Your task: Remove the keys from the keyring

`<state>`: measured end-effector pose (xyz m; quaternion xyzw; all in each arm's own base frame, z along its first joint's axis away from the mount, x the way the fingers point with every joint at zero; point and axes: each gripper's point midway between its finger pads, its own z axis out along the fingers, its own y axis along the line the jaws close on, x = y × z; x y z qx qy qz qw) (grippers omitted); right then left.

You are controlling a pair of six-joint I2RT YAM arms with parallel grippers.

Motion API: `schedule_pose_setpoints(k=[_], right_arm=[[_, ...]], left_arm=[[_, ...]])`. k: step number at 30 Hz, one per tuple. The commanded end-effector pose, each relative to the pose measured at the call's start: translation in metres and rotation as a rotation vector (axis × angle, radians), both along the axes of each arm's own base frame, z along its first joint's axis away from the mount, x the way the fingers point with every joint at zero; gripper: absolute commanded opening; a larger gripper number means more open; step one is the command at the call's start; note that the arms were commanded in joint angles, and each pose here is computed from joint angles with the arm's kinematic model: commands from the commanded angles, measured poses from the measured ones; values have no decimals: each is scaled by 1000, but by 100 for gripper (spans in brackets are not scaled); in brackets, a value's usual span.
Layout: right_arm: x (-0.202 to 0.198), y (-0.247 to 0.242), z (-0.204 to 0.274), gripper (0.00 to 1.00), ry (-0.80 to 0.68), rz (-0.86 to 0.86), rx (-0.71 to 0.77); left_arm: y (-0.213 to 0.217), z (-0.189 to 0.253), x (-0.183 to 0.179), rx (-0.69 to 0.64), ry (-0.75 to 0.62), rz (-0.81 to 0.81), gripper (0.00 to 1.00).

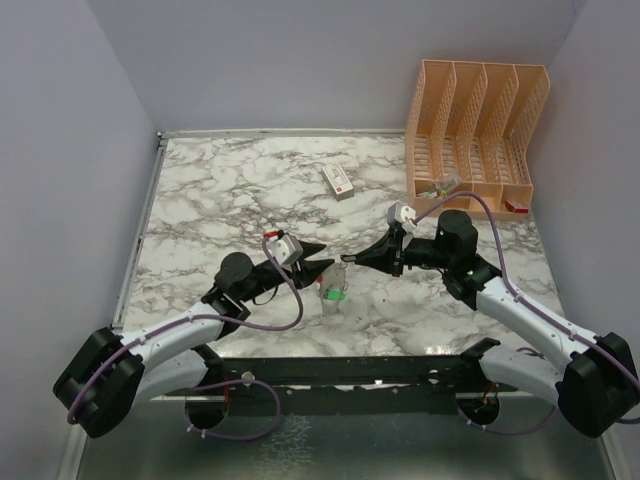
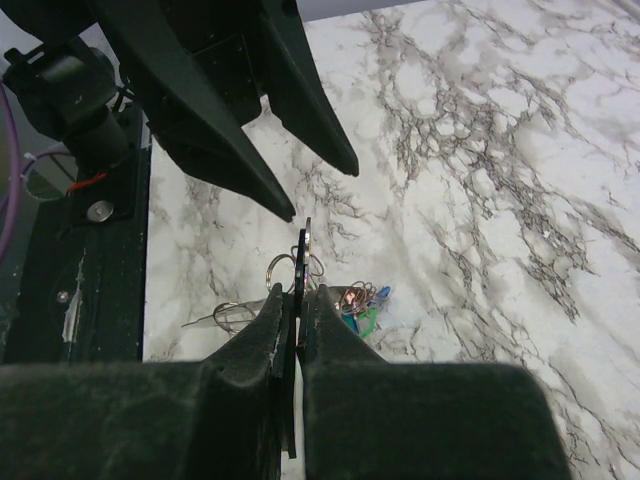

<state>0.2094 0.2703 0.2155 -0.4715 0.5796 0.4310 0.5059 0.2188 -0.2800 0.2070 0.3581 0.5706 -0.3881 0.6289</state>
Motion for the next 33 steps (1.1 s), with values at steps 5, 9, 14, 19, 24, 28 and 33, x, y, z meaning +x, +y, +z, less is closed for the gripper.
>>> schedule_pose_setpoints(k=[5, 9, 14, 19, 24, 28, 33], right_arm=[[-5, 2, 18, 1, -49, 34, 26], [-6, 2, 19, 1, -52, 35, 27], [-6, 2, 20, 1, -55, 37, 30], [-6, 2, 19, 1, -53, 36, 29], [-7, 3, 20, 1, -53, 41, 30], [-7, 3, 19, 1, -51, 43, 29], [-7, 3, 19, 1, -49, 46, 29]], left_arm=[[5, -19, 9, 59, 36, 59, 43], [-2, -38, 5, 100, 81, 13, 43], [-7, -39, 1, 98, 97, -24, 43], [-14, -31, -9, 80, 103, -93, 44], [-19, -20, -15, 55, 95, -122, 45], [-24, -13, -20, 38, 85, -147, 45], [-32, -7, -31, 32, 76, -204, 46]])
